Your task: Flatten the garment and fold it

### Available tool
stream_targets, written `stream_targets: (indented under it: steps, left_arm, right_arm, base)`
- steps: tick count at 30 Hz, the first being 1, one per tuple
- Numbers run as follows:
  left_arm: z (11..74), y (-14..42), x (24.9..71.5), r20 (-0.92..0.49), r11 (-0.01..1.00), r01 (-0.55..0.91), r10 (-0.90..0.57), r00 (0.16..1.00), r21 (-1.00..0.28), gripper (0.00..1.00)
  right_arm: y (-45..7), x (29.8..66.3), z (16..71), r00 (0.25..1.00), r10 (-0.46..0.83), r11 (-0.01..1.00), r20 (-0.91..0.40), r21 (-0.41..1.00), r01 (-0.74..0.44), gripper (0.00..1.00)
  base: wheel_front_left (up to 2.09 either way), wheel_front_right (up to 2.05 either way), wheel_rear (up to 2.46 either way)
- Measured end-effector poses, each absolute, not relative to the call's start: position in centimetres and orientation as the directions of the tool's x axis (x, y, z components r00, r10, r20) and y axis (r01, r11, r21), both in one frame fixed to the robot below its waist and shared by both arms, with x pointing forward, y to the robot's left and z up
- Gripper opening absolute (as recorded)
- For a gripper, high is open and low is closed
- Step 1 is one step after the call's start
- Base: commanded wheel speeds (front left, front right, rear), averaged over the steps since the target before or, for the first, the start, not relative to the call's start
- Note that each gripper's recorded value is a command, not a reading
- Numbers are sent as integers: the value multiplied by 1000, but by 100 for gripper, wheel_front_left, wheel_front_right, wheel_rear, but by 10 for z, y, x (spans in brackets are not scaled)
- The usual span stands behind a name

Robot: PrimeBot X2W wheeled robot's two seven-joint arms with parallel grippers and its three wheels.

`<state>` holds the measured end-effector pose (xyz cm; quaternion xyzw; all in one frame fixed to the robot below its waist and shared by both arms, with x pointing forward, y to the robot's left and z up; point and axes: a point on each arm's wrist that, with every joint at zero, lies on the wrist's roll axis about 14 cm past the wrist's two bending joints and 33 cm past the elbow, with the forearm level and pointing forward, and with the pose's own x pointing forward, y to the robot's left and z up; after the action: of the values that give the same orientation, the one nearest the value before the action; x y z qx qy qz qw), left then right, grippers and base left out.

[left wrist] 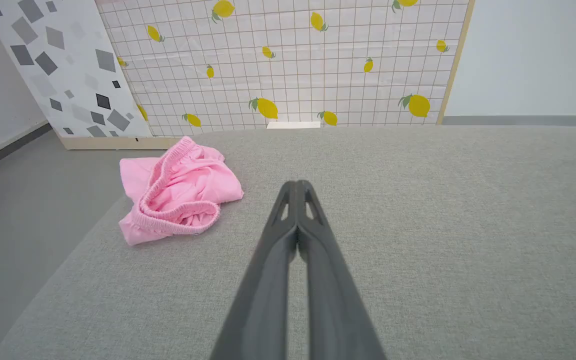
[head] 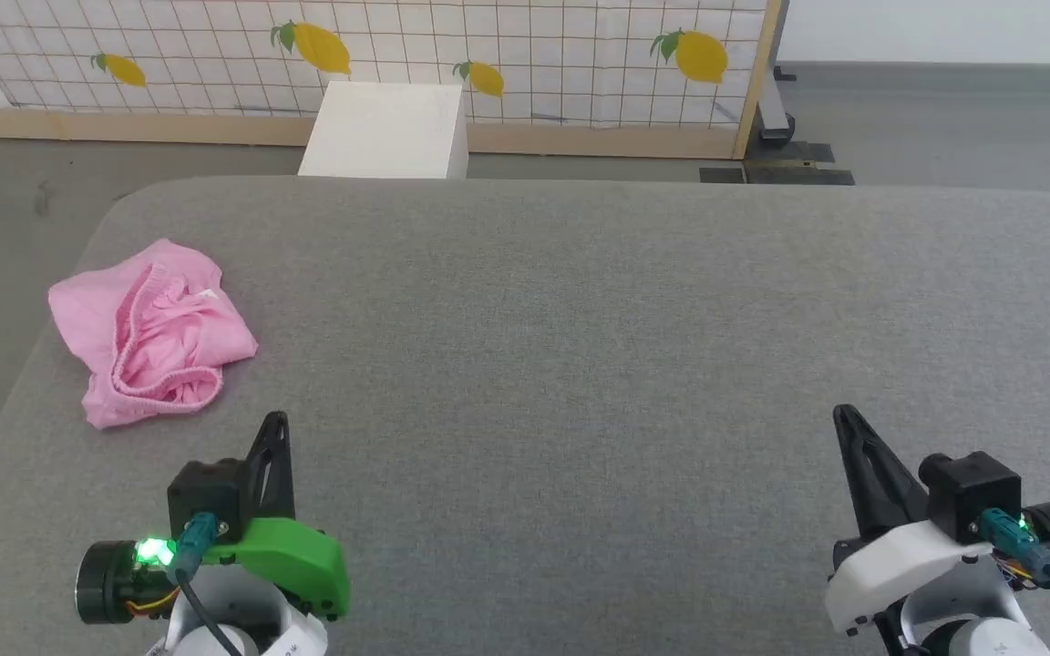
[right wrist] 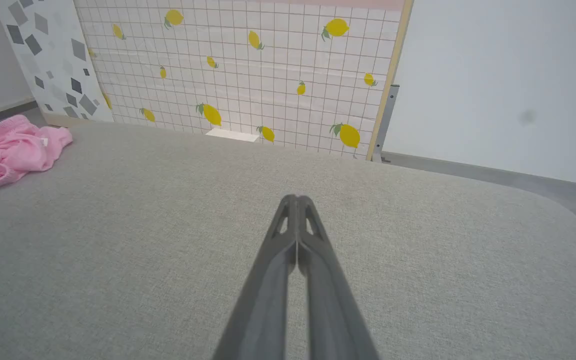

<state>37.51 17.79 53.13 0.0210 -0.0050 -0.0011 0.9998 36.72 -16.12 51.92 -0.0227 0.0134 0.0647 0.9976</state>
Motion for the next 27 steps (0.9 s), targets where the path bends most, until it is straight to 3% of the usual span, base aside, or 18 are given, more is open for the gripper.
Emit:
stream_targets:
  steps: [27]
  left_arm:
    - [531,178,375,10,999,2,-3,1000,42,0]
  right_arm:
    - [-161,367,519,991,128,991,-30,-44,-130,0]
  base:
    - [0,0,0]
